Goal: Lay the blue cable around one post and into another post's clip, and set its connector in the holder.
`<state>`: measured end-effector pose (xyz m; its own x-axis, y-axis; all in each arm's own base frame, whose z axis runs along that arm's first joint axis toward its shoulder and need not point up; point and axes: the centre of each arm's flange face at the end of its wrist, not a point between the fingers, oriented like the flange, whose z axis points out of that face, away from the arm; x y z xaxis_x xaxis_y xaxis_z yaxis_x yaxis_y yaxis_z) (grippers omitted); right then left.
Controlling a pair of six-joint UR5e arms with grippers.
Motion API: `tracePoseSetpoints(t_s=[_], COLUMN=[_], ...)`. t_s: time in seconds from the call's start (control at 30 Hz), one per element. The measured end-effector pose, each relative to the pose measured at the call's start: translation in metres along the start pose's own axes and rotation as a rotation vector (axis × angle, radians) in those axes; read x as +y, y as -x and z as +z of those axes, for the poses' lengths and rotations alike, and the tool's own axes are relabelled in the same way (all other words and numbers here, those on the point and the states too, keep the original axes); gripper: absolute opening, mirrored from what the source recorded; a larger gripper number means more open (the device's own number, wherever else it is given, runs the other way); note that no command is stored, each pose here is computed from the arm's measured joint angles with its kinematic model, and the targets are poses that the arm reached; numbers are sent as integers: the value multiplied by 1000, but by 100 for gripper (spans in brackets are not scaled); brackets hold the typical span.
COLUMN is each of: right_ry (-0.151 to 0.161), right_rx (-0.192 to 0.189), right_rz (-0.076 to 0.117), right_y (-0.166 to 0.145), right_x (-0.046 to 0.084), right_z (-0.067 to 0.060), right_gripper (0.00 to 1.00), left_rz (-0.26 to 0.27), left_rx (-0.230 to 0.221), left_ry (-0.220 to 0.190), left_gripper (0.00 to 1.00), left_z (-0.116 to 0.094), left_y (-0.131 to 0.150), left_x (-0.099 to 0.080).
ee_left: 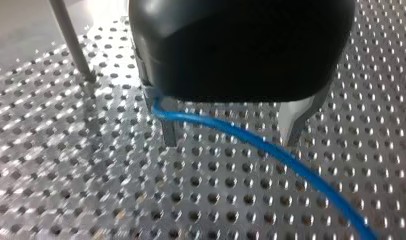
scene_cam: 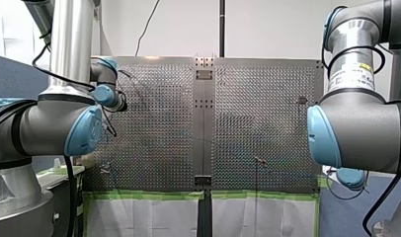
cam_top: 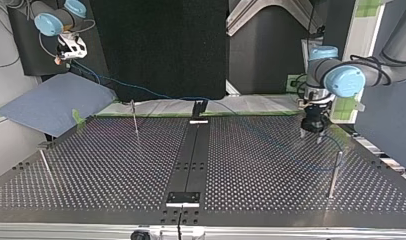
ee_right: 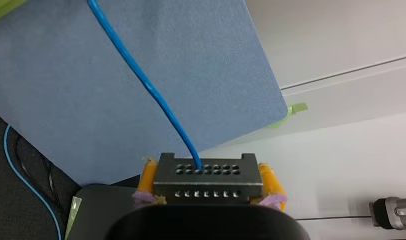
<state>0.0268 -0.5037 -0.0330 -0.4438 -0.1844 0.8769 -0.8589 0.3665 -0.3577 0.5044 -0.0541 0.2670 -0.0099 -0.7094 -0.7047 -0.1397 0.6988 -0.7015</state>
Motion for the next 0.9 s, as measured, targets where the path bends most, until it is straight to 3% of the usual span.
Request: tracePoseSetpoints(t_s=[0.4,0.6,0.9], right_ry=[-2,-2,-2], right_rx=[-1,-1,0], right_rz=[0,1,3], right_y=[0,0,0], right_x=[0,0,0], right_z=[0,0,0], right_gripper=[0,0,0], left_rz=[69,79,76], left_rx=[-90,-89,-63], left_ry=[66,77,57], left_gripper=[100,100,100], left_z=[-7,-8,-11], left_y=[28,29,24], left_x=[3,4,-3])
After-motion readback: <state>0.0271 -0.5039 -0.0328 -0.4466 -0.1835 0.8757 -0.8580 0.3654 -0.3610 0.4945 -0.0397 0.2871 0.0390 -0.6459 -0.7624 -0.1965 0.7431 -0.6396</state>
